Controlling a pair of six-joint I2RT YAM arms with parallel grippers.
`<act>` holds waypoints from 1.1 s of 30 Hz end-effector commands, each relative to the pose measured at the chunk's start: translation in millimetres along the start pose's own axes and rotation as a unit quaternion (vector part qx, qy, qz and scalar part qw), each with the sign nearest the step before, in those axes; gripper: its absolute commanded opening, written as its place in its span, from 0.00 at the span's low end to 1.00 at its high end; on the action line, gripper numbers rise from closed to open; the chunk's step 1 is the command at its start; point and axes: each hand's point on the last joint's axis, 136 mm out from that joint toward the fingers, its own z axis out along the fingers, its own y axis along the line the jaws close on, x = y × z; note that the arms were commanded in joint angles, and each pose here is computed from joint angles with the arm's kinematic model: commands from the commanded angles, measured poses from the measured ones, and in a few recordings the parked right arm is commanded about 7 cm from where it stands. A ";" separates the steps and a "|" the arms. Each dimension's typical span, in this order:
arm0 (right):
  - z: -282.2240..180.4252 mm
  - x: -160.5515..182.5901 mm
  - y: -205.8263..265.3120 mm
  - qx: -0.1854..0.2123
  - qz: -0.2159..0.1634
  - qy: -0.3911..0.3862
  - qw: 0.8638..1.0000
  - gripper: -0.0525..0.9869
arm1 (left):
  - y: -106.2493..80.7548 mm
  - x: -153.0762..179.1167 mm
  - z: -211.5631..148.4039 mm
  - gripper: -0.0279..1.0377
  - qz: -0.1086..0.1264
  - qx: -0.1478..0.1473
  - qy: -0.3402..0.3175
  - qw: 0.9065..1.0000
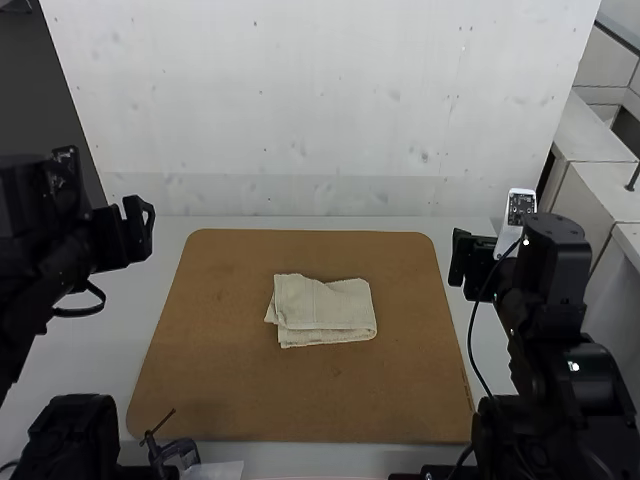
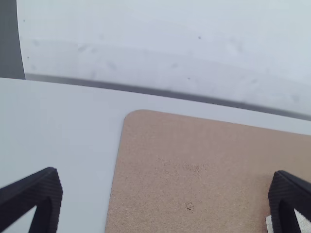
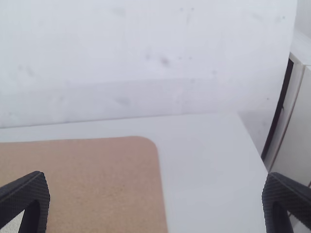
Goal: Fold the towel.
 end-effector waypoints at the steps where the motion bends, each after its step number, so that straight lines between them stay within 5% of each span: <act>1: -5.5 -6.0 -1.2 0.002 -0.012 -0.033 0.999 0.97 | 3.6 -7.5 -11.9 0.92 -0.008 -0.007 -0.031 0.999; 11: -7.8 -8.1 -1.1 0.001 -0.012 -0.045 0.999 0.97 | 15.7 -15.8 -29.0 0.92 -0.026 -0.035 -0.059 0.997; 16: -9.2 -11.0 -0.6 0.000 -0.019 -0.049 0.999 0.97 | 5.5 -6.1 -23.2 0.92 0.003 -0.003 -0.051 0.999; 24: -8.3 -8.0 -0.2 0.000 -0.027 -0.043 0.999 0.97 | -6.1 -4.3 -21.2 0.91 0.016 0.025 -0.057 0.998; 29: -9.7 -10.2 -0.6 0.000 -0.026 -0.044 0.999 0.97 | -0.6 9.2 -25.8 0.90 0.029 0.012 -0.067 0.997; 33: -16.9 -11.6 -1.4 0.000 -0.026 -0.030 0.999 0.97 | 11.8 45.0 -24.8 0.90 0.050 -0.016 0.003 0.999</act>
